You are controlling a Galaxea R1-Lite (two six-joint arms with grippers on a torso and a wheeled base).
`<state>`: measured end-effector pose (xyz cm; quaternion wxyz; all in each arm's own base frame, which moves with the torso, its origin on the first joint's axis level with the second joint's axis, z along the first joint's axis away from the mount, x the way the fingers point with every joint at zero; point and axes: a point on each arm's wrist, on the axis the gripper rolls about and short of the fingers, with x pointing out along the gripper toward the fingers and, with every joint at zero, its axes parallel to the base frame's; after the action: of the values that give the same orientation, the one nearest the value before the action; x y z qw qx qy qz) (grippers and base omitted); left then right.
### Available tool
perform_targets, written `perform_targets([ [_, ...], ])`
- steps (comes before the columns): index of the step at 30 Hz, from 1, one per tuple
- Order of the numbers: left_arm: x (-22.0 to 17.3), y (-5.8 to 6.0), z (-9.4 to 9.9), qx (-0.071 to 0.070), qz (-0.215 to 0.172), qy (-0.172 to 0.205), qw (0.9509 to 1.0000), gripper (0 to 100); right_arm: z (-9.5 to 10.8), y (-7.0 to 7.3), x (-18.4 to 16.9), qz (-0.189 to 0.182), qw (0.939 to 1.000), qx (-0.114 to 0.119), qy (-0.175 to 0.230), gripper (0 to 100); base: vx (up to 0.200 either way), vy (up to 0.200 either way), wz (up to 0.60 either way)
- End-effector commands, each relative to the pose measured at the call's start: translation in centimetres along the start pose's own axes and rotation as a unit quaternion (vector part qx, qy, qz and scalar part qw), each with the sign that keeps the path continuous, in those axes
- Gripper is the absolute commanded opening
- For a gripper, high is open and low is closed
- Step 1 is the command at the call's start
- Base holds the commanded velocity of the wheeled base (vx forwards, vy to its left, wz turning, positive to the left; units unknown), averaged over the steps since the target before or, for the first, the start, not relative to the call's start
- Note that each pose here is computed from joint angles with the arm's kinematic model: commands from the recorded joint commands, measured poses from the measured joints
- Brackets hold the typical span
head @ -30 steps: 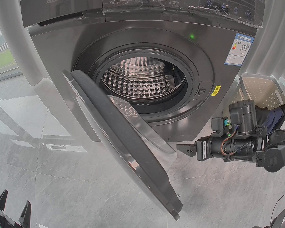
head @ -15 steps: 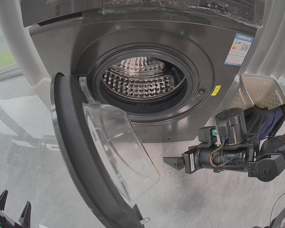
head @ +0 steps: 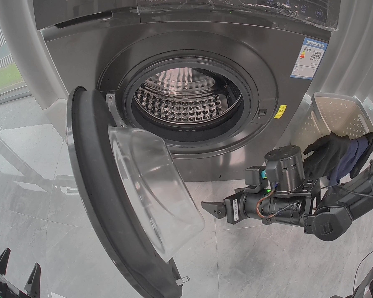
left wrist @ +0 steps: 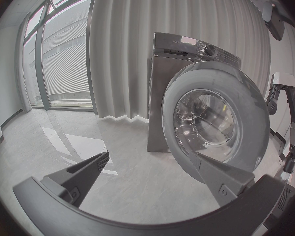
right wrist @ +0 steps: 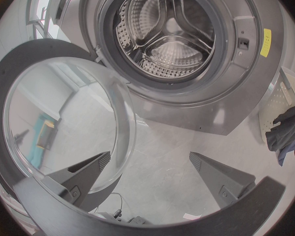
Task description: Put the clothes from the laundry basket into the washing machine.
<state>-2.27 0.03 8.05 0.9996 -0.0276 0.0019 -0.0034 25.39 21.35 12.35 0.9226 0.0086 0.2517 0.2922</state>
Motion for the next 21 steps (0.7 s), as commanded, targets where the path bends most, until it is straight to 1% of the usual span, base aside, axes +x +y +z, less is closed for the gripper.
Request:
perform_targets([
  [1,0.0,0.0,-0.5,0.0,0.0,0.0,1.0,100,-0.8,1.0,1.2,0.011,0.9998,-0.009,0.015,100,0.0,0.0,0.0],
  [7,0.0,0.0,-0.5,0.0,0.0,0.001,1.0,100,-0.9,3.4,1.0,0.043,0.9989,-0.019,0.011,100,0.0,0.0,0.0],
  [8,0.0,0.0,-0.5,0.0,0.0,0.0,1.0,100,-0.9,3.5,0.9,0.045,0.9988,-0.018,0.011,100,0.0,0.0,0.0],
  [9,0.0,0.0,-0.5,0.0,0.0,0.0,1.0,100,-0.9,3.5,0.9,0.045,0.9988,-0.018,0.011,100,0.0,0.0,0.0],
  [10,0.0,0.0,-0.5,0.0,0.0,0.001,1.0,100,-0.6,3.6,1.0,0.045,0.9989,-0.01,0.005,100,0.0,0.0,0.0],
  [12,0.0,0.0,-0.5,0.0,-0.001,0.001,1.0,100,-0.2,3.2,1.1,0.04,0.9992,-0.005,0.0,100,0.0,0.0,0.0],
  [16,0.0,0.0,-0.4,0.001,0.0,0.0,1.0,100,0.5,2.7,1.6,0.034,0.9994,0.001,-0.01,100,-0.2,0.0,0.0],
  [19,0.0,0.0,-0.5,0.001,0.0,0.0,1.0,100,0.7,2.8,2.2,0.035,0.9993,0.0,-0.012,100,-0.2,0.0,0.0],
  [21,0.0,0.0,-0.5,0.0,0.0,0.0,1.0,100,0.7,3.2,3.2,0.039,0.9992,-0.001,-0.012,100,-0.2,0.0,0.0],
])
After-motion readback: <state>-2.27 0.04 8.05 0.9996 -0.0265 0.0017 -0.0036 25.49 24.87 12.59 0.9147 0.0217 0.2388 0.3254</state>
